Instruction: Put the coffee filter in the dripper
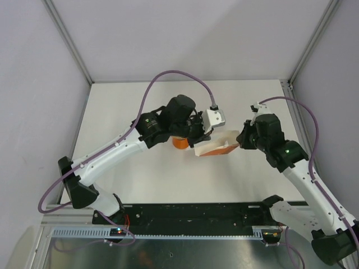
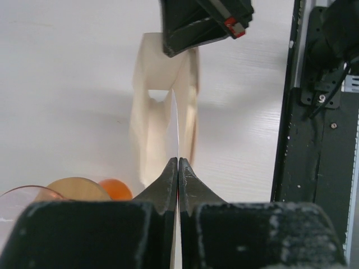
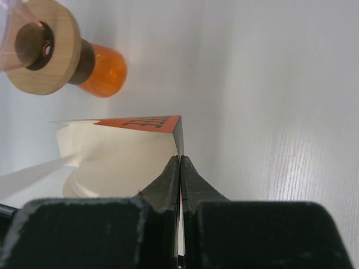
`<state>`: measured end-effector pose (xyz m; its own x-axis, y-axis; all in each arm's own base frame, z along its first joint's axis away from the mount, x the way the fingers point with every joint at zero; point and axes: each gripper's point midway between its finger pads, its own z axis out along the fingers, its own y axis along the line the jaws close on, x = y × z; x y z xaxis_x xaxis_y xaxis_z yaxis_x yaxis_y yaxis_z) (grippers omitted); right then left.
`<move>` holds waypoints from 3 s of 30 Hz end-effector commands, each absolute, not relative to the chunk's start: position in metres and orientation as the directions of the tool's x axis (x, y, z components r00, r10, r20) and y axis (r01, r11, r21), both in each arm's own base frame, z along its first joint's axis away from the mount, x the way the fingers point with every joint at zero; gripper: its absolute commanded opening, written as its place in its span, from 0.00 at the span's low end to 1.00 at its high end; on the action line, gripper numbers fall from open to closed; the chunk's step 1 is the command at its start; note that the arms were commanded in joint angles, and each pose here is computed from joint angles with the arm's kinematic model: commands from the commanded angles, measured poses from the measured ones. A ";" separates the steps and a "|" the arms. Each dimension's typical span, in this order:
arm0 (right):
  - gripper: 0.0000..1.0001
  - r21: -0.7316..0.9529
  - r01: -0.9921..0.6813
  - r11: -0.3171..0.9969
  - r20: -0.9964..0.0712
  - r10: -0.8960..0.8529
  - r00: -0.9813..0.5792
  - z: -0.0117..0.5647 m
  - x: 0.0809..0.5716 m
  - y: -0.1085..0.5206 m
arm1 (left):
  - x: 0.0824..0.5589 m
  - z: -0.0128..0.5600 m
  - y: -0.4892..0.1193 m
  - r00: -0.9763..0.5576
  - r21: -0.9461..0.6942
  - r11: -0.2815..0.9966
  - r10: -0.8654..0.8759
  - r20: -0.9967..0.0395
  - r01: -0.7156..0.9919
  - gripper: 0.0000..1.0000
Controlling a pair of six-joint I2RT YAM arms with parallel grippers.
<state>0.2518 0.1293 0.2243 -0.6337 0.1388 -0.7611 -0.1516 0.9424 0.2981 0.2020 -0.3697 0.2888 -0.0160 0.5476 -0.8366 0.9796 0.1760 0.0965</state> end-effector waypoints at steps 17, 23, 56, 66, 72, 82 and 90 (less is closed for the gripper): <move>0.00 0.266 0.127 0.956 -0.779 0.290 -0.556 0.188 0.342 0.019 | 0.269 0.404 -0.280 -0.135 -0.011 0.455 0.242 -0.961 0.891 0.00; 0.00 0.219 0.236 0.947 -0.774 0.315 -0.549 0.166 0.365 -0.016 | 0.286 0.407 -0.247 -0.158 -0.014 0.537 0.223 -0.962 0.843 0.00; 0.47 0.039 0.242 0.969 -0.796 0.177 -0.579 0.189 0.382 -0.029 | 0.293 0.405 -0.239 -0.175 -0.015 0.558 0.236 -0.956 0.830 0.00; 0.72 0.038 0.201 0.979 -0.899 0.121 -0.421 0.277 0.366 -0.022 | 0.269 0.406 -0.249 -0.140 -0.020 0.432 0.250 -0.958 0.902 0.00; 0.85 0.066 -0.266 0.962 -0.973 0.003 -0.230 0.353 0.331 0.078 | 0.236 0.408 -0.256 -0.099 -0.027 0.268 0.259 -0.961 0.963 0.00; 0.94 -0.055 -0.925 0.376 -0.998 -0.037 0.044 0.402 0.206 0.280 | 0.190 0.400 -0.267 -0.090 -0.068 0.088 0.277 -0.957 0.994 0.00; 0.80 -0.042 -0.982 0.182 -0.998 -0.049 0.034 0.386 0.183 0.320 | 0.150 0.406 -0.264 -0.076 -0.088 -0.029 0.277 -0.958 0.996 0.00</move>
